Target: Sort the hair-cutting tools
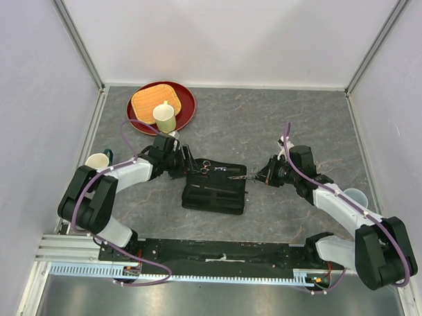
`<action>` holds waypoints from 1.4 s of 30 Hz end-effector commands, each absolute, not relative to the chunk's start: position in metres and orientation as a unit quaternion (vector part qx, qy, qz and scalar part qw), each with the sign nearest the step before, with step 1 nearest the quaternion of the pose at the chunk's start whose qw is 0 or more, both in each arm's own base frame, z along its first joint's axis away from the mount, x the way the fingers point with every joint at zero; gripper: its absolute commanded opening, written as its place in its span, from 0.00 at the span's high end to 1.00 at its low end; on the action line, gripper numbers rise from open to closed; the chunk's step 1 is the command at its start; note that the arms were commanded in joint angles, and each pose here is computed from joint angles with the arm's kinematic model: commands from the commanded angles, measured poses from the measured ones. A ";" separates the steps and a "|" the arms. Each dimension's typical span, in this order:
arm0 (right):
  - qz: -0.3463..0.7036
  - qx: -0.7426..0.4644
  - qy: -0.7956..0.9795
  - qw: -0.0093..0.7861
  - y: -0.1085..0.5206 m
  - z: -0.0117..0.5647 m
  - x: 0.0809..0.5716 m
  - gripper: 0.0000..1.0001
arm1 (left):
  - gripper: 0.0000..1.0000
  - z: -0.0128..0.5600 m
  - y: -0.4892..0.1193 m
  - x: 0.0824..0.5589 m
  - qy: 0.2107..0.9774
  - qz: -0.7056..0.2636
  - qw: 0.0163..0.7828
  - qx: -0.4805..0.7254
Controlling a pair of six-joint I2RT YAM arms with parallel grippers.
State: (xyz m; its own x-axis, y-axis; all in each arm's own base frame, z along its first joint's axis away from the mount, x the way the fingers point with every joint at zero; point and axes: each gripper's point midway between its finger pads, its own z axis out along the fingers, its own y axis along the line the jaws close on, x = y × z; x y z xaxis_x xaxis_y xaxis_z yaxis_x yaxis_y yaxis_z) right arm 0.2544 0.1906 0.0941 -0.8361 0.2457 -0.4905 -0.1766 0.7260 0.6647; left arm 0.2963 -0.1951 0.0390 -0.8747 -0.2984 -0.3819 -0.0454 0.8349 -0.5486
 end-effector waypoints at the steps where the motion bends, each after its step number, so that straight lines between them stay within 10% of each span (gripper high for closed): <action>1: 0.388 0.007 0.876 0.286 0.198 0.100 0.256 1.00 | 0.34 0.042 -0.205 0.301 0.921 -0.298 0.233 -0.095; 42: 0.522 0.028 0.808 0.270 0.226 0.107 0.242 1.00 | 0.55 0.026 -0.213 0.293 0.922 -0.315 0.204 -0.095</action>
State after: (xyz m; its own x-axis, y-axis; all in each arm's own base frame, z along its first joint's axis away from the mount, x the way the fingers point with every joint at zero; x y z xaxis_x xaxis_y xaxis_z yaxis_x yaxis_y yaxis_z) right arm 0.2459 0.2081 0.0801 -0.8519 0.3629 -0.3775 -0.1265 0.5570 0.8208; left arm 0.2990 -0.2001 0.0276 -0.8830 -0.3038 -0.3577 -0.0465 0.8150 -0.5776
